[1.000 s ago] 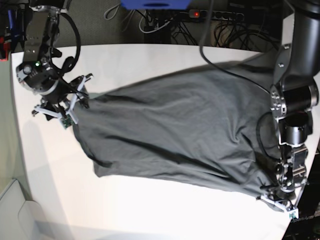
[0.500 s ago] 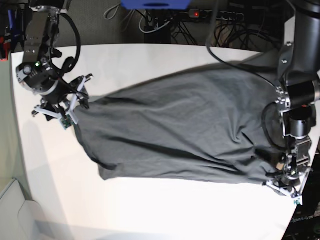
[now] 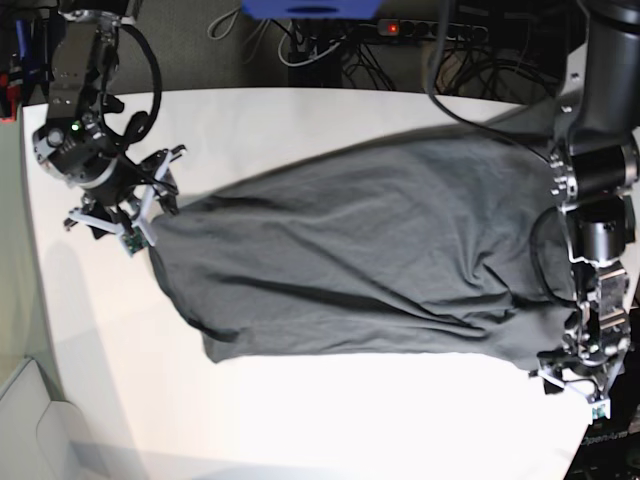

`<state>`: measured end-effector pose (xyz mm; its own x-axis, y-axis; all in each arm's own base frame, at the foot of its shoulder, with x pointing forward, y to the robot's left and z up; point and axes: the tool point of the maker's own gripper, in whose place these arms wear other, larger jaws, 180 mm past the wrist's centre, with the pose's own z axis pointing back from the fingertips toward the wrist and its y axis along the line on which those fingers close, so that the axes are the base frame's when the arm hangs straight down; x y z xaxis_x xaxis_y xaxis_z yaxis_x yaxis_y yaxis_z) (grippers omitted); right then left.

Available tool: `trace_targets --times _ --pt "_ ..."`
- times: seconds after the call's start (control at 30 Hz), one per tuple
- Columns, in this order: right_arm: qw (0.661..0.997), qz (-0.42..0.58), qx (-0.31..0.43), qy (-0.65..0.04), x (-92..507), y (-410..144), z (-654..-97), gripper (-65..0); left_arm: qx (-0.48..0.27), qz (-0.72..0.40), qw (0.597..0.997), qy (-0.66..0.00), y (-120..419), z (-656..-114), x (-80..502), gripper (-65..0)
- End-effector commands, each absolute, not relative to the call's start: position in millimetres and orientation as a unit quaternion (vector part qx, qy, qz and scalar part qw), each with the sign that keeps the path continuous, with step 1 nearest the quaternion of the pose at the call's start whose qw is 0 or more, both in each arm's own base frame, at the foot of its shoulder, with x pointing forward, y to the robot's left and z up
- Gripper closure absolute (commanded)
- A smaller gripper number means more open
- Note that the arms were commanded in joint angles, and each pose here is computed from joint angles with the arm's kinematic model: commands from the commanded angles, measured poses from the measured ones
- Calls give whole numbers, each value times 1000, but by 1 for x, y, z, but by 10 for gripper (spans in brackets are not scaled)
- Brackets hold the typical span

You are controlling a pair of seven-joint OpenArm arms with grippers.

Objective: Layout the t-shirt on the table in an organized manner, then fold the t-shirt properly
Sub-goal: 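Release the edge and move the left gripper to the shirt's collar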

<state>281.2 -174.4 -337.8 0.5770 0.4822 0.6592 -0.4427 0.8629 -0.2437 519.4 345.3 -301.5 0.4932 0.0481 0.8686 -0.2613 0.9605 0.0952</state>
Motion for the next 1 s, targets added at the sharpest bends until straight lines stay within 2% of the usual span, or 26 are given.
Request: trace_targets --times 0.0,0.2,0.47,0.73,0.97 --pt "879 261 -28 -399 287 -174 -327 -354 113 86 836 -530 348 -266 531 -398" --pt "879 261 -28 -399 287 -174 -327 -354 120 70 853 -504 337 -269 504 -400" --pt "879 261 -27 -399 287 -174 -327 -354 114 121 844 -510 348 -281 458 -402" --pt "880 261 -29 -396 287 -174 -328 -355 116 134 875 -450 340 -315 395 -403" --pt "880 261 -29 -395 287 -175 -328 -356 84 171 894 -405 330 -363 331 -403"
